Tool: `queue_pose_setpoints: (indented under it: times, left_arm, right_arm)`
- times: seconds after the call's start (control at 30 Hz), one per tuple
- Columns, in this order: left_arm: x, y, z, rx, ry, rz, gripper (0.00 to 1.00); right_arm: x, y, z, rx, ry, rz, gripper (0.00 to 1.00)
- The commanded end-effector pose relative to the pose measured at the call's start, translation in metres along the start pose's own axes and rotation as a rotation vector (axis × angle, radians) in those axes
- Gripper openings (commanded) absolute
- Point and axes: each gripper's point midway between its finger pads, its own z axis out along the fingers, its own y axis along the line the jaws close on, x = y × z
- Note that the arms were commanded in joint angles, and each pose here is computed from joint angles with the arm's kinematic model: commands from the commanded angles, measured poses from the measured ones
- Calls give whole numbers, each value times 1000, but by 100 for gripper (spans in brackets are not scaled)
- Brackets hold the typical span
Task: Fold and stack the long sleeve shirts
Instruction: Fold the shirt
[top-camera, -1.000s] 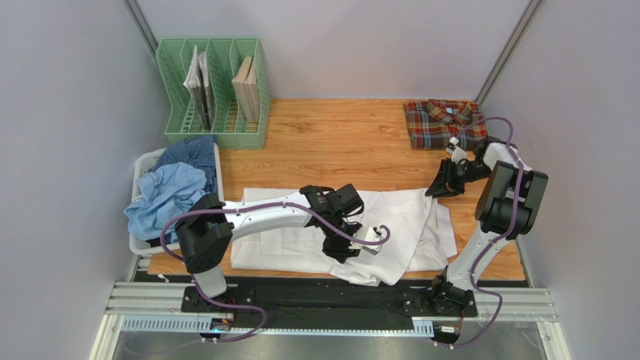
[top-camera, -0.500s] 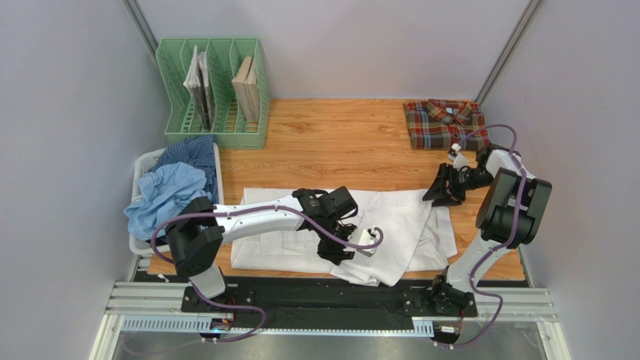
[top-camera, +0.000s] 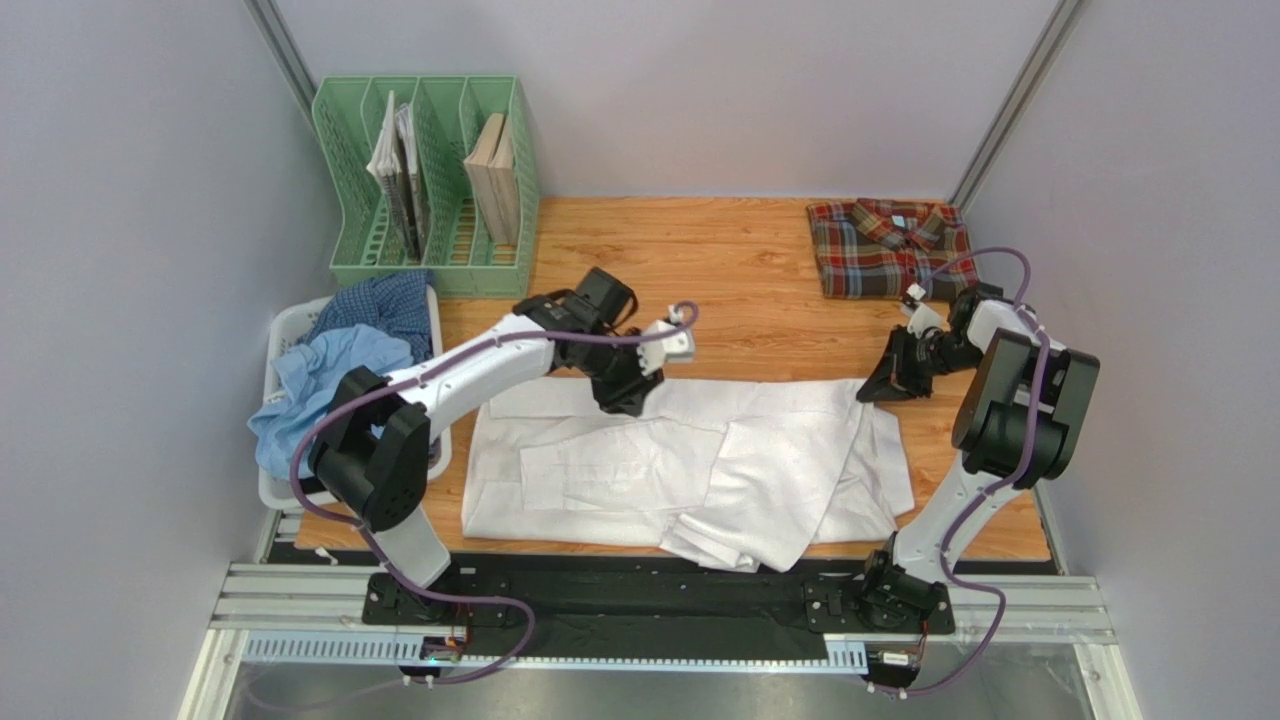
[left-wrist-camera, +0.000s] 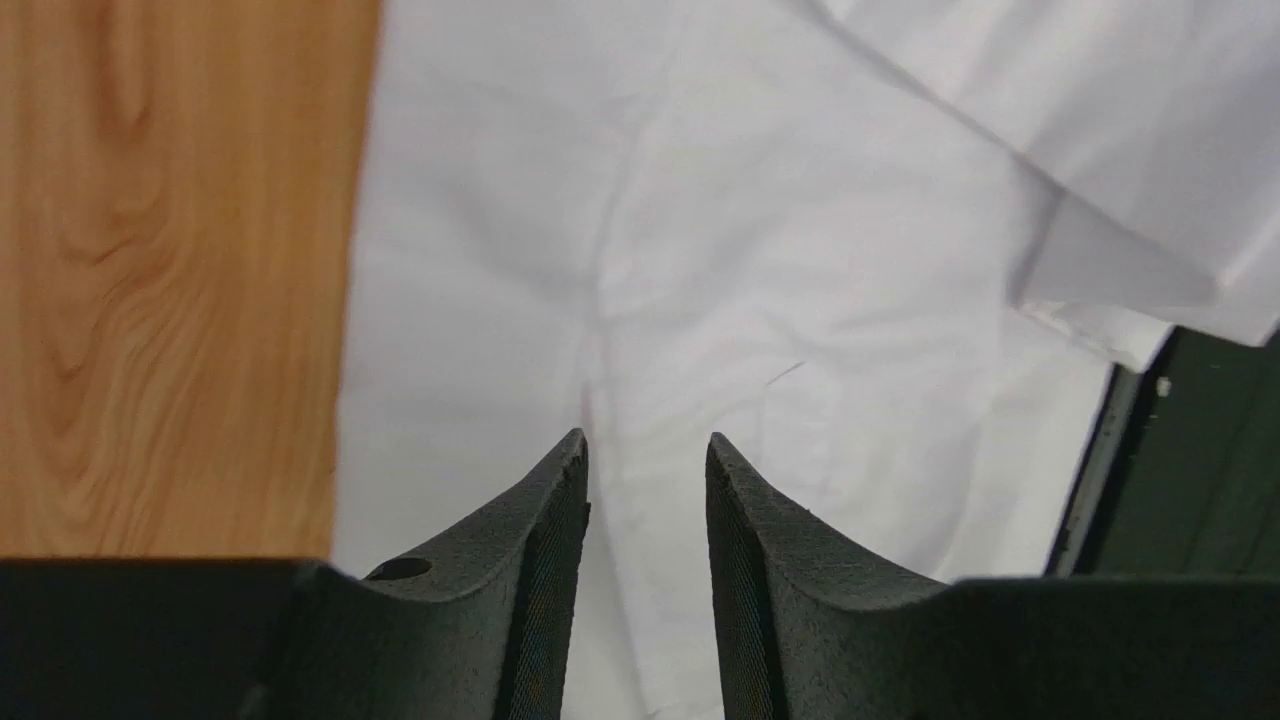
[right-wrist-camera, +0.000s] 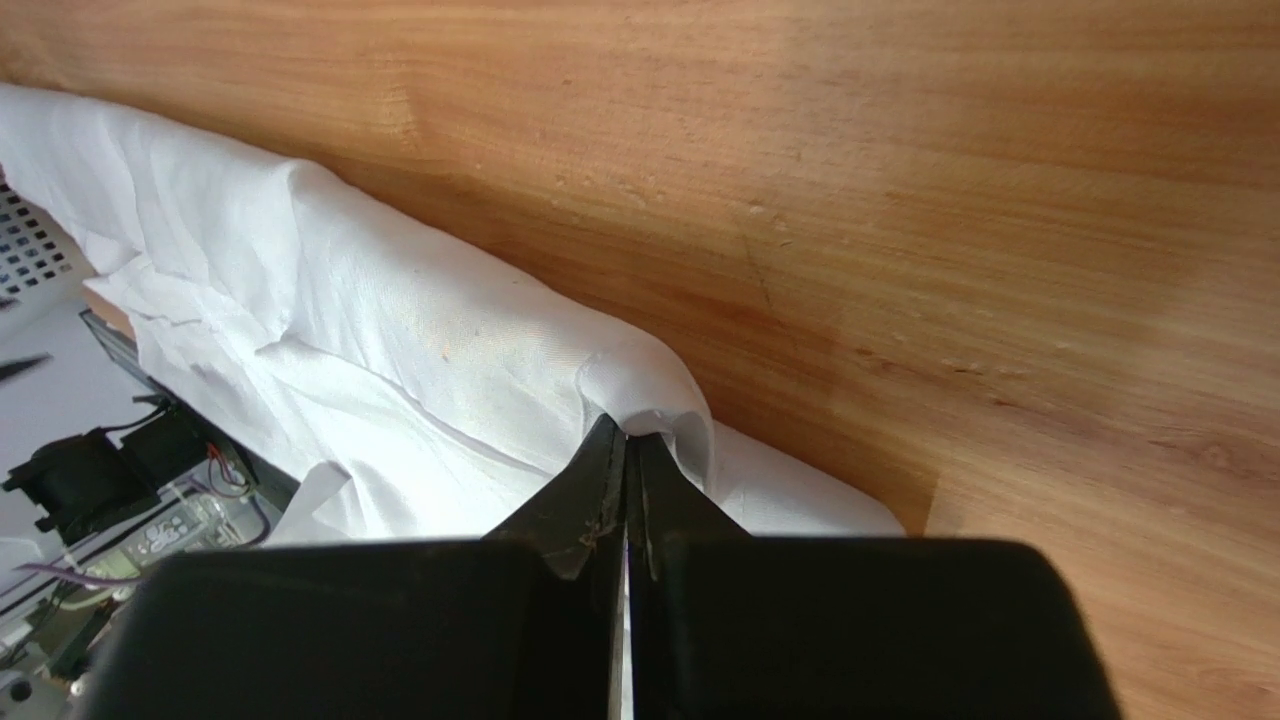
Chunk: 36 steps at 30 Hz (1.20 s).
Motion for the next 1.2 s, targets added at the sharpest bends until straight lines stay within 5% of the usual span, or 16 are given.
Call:
queue_pose_setpoints:
  times: [0.0,0.37,0.53,0.6,0.73,0.9,1.0,1.17]
  left_arm:
    - [39,49,-20,-113,74,-131,41]
    - [183,124,-44,-301,429,-330,38]
    - [189,150,-61,-329,439,-395,38]
    - [170,145,-62,-288,355,-365,39]
    - [67,66,-83,-112,-18,-82,45]
    - [28,-84,-67,36,-53,397,46]
    - [27,-143,-47,94,-65,551,48]
    - [21,-166,4,-24,-39,814,48]
  right_arm:
    - [-28,-11,-7,82,-102,-27,0]
    - [-23,-34,4,154,-61,3,0]
    - [-27,-42,8,179,-53,24,0]
    - [-26,-34,5,142,-44,28,0]
    - [-21,-14,-7,87,-52,-11,0]
    - [-12,4,-24,73,-44,-48,1]
    - [-4,12,-31,62,-41,-74,2]
    - [8,26,-38,22,-12,-113,4]
